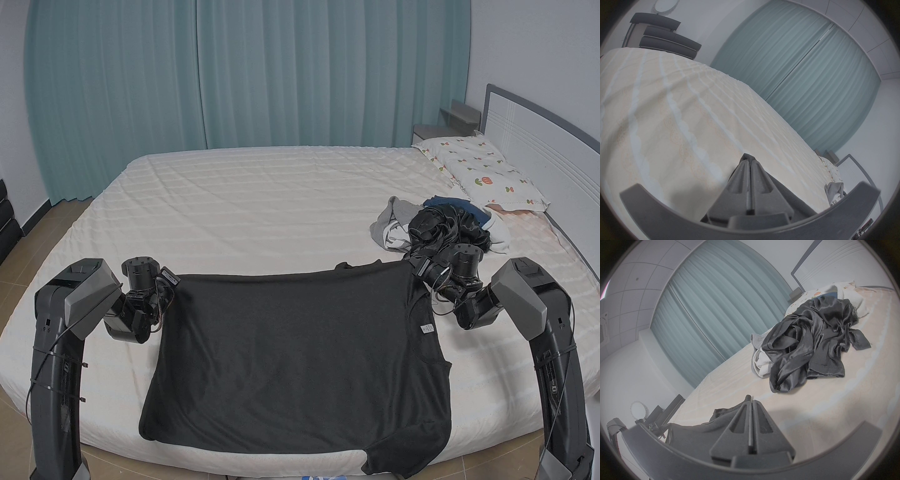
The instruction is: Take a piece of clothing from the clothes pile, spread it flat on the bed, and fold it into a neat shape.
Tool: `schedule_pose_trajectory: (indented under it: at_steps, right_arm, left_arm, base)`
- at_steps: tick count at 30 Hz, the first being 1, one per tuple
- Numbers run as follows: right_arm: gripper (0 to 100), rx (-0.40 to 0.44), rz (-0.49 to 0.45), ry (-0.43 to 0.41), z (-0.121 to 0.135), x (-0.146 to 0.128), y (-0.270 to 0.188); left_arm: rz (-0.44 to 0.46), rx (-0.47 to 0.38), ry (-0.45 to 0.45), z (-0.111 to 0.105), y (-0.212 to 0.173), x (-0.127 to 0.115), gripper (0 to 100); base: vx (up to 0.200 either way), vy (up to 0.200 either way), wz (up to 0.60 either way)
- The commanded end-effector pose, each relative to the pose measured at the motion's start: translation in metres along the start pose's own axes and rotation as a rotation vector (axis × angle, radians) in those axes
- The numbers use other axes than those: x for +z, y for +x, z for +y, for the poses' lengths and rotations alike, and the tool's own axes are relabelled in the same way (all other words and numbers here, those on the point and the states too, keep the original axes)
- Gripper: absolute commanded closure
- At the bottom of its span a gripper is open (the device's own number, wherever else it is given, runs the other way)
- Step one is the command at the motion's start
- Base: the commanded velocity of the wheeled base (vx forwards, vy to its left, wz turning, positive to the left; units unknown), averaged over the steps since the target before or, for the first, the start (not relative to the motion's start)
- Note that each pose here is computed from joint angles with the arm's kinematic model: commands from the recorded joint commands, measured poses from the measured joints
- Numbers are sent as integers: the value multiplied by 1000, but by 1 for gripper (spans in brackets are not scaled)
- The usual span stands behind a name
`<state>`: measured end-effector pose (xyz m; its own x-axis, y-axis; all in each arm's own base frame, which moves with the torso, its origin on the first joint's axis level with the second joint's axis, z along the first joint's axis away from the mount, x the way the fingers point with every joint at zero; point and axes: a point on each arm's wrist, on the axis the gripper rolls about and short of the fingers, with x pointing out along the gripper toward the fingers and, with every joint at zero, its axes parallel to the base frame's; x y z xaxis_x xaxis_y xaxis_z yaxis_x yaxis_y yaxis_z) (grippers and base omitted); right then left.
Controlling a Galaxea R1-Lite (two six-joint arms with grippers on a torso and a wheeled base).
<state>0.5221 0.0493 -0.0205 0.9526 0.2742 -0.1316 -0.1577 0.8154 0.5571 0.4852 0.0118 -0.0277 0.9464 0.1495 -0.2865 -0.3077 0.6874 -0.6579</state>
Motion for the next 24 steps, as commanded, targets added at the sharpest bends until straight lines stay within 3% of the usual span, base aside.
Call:
schedule_pose_trajectory:
  at_steps: [1,2,3,8,14,18,24]
  right_arm:
    - [100,-15,30,4,-4,-10,5]
    - [0,-22,41,6,-5,-11,5]
    - [0,-22,42,6,-5,-12,6]
    - [0,-18,36,5,-6,-14,7]
    - [0,-26,-4,5,-2,7,-4]
    - [0,-45,15,16,5,21,-36]
    - [0,-61,43,33,19,30,-90]
  left_arm:
    - [3,7,0,2,1,-2,100]
    - [6,7,0,3,1,-3,100]
    - [6,7,0,3,1,-3,0]
    - [4,6,0,3,1,-3,0]
    - [-13,13,-10,2,-4,9,0]
    - [2,45,-21,5,-34,33,0]
    - [89,-13,-40,6,-91,48,0]
  base:
    - [0,0,0]
    - [0,0,0]
    - [0,0,0]
    - [0,0,0]
    - [0,0,0]
    - [0,0,0]
    - [0,0,0]
